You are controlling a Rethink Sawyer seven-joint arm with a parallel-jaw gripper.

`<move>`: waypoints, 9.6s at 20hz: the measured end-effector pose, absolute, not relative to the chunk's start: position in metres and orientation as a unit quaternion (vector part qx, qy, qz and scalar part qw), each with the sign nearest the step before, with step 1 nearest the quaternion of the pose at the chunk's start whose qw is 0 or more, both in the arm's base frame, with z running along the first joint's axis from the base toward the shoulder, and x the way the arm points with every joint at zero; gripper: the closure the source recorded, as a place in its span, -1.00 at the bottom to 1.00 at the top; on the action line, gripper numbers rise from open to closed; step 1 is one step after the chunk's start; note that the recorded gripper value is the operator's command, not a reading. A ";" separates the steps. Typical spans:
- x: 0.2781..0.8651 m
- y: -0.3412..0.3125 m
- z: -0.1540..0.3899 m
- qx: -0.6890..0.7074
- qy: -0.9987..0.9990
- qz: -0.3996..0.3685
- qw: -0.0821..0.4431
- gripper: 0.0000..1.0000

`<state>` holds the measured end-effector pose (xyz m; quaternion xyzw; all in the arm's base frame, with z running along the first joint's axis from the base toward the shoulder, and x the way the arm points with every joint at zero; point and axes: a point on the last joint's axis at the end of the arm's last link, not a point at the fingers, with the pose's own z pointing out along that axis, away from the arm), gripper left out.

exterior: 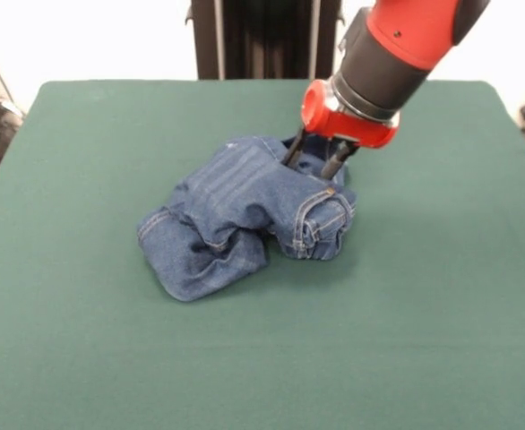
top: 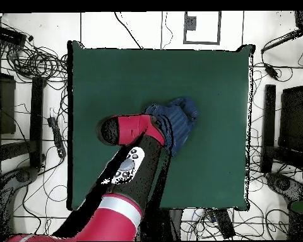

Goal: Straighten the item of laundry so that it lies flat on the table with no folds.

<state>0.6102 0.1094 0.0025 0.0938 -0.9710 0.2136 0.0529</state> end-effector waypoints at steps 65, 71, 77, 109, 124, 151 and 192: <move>0.655 0.084 0.041 0.106 -0.963 0.245 -0.030 -1.00; 0.663 0.084 0.061 0.107 -0.962 0.246 -0.049 1.00; 0.666 0.082 0.066 0.120 -0.958 0.252 -0.063 1.00; 0.623 0.091 0.167 0.008 -0.982 0.186 -0.041 1.00; 0.554 0.232 0.284 -0.155 -0.982 0.106 0.022 1.00; 0.576 0.113 0.328 -0.416 -0.905 0.090 0.028 1.00; 0.573 0.308 0.515 -0.443 -0.880 0.117 0.125 1.00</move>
